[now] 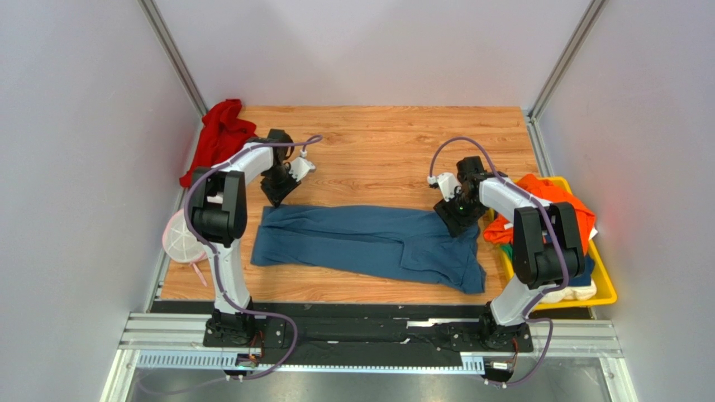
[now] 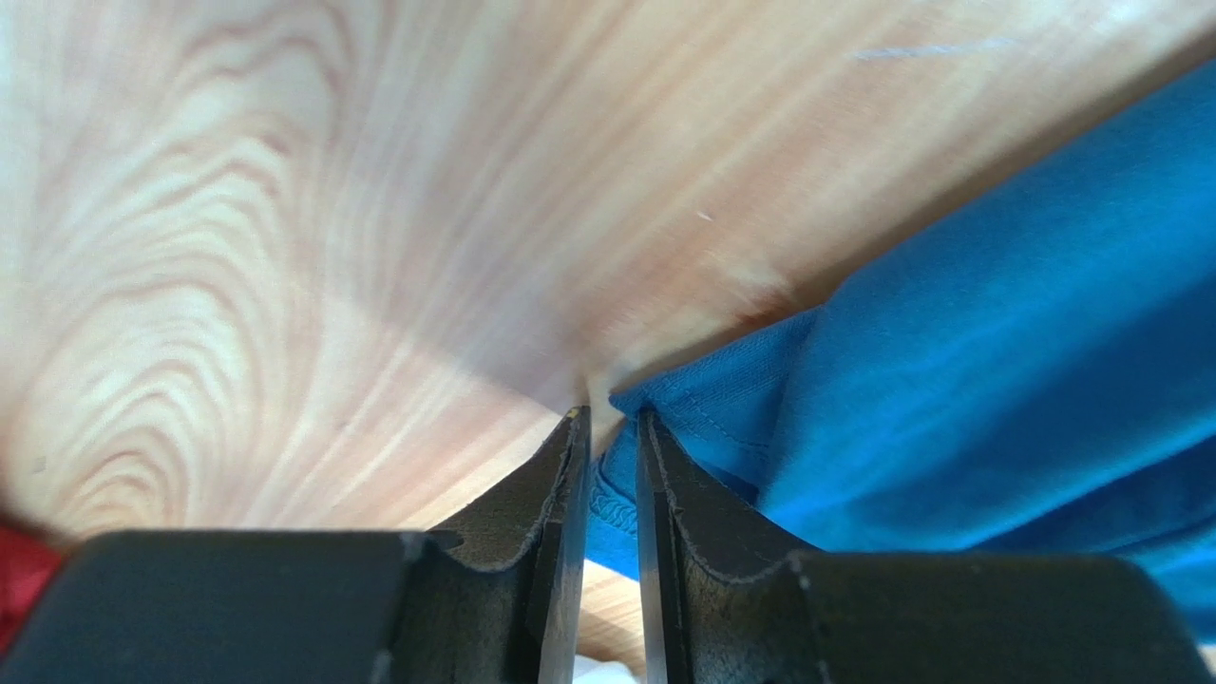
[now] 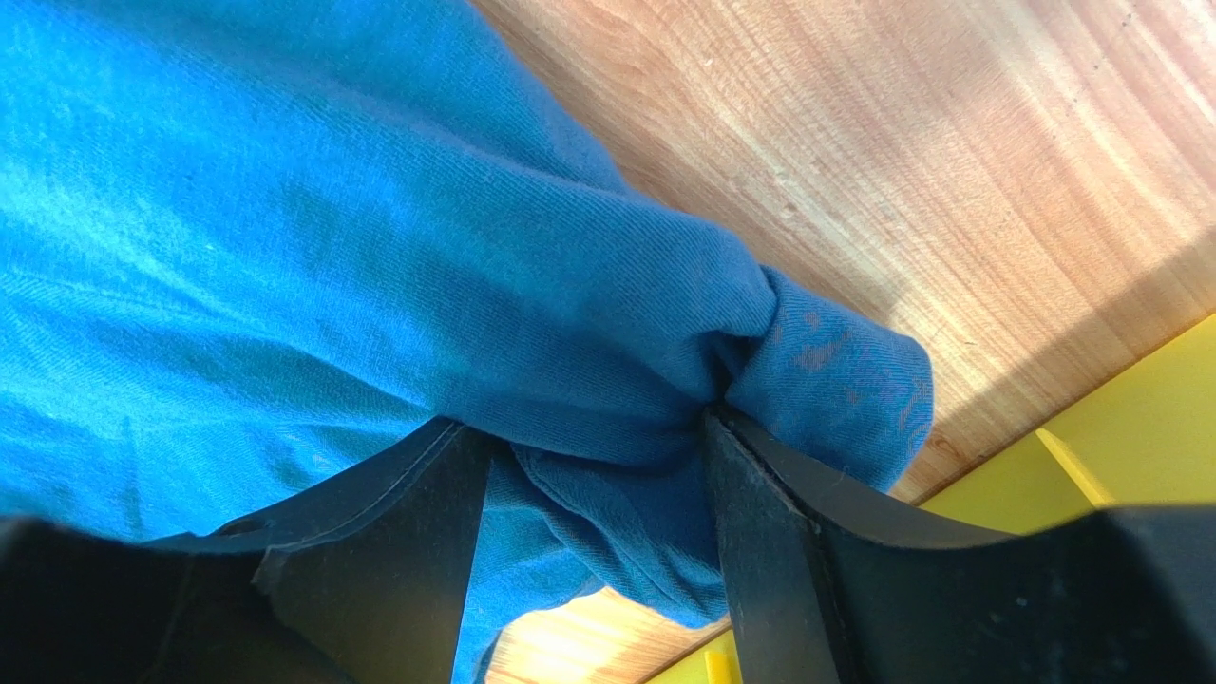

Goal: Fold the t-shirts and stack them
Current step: Fold the other side of the tshirt into a rectangle

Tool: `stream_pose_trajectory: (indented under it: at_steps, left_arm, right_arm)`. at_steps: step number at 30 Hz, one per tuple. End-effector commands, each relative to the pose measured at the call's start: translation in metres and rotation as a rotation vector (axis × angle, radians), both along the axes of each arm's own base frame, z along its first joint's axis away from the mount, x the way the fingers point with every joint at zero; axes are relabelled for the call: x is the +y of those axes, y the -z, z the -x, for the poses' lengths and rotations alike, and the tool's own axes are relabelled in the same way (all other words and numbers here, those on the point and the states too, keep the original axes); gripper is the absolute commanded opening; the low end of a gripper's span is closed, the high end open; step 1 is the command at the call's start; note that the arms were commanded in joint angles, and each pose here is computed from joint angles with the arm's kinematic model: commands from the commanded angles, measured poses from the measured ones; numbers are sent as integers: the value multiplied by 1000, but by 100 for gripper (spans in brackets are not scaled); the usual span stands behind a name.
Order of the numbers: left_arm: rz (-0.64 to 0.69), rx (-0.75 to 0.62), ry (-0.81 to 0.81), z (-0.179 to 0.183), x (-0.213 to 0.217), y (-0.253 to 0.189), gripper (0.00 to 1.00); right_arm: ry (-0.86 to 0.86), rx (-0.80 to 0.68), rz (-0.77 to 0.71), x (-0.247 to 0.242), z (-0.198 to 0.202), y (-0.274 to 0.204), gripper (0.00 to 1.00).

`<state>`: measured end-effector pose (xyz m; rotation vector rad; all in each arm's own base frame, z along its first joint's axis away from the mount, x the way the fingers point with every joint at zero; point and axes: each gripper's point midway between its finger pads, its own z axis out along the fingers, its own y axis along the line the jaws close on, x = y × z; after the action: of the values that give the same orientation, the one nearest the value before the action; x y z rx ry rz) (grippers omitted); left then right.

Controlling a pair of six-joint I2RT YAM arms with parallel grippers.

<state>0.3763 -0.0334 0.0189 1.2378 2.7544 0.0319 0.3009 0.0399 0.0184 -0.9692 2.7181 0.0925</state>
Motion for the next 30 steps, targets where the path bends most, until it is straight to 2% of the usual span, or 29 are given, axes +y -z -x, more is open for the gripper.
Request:
stream_pose_trajectory:
  at_steps: [1, 10, 20, 25, 30]
  left_arm:
    - [-82, -93, 9, -31, 13, 1, 26]
    - [-154, -183, -43, -53, 25, -3, 24]
    - [-45, -339, -77, -70, 9, -77, 24]
    - [94, -323, -57, -49, -16, -110, 25]
    - [244, -193, 44, -6, -55, -105, 27]
  right_arm:
    - [-11, -69, 31, -8, -18, -7, 62]
    - [-16, -92, 26, -7, -21, -17, 62]
    - [-13, -74, 0, -3, -15, -15, 62]
    - [-16, -75, -3, -2, -15, -14, 62]
    - [-10, -71, -14, 1, -15, -14, 62]
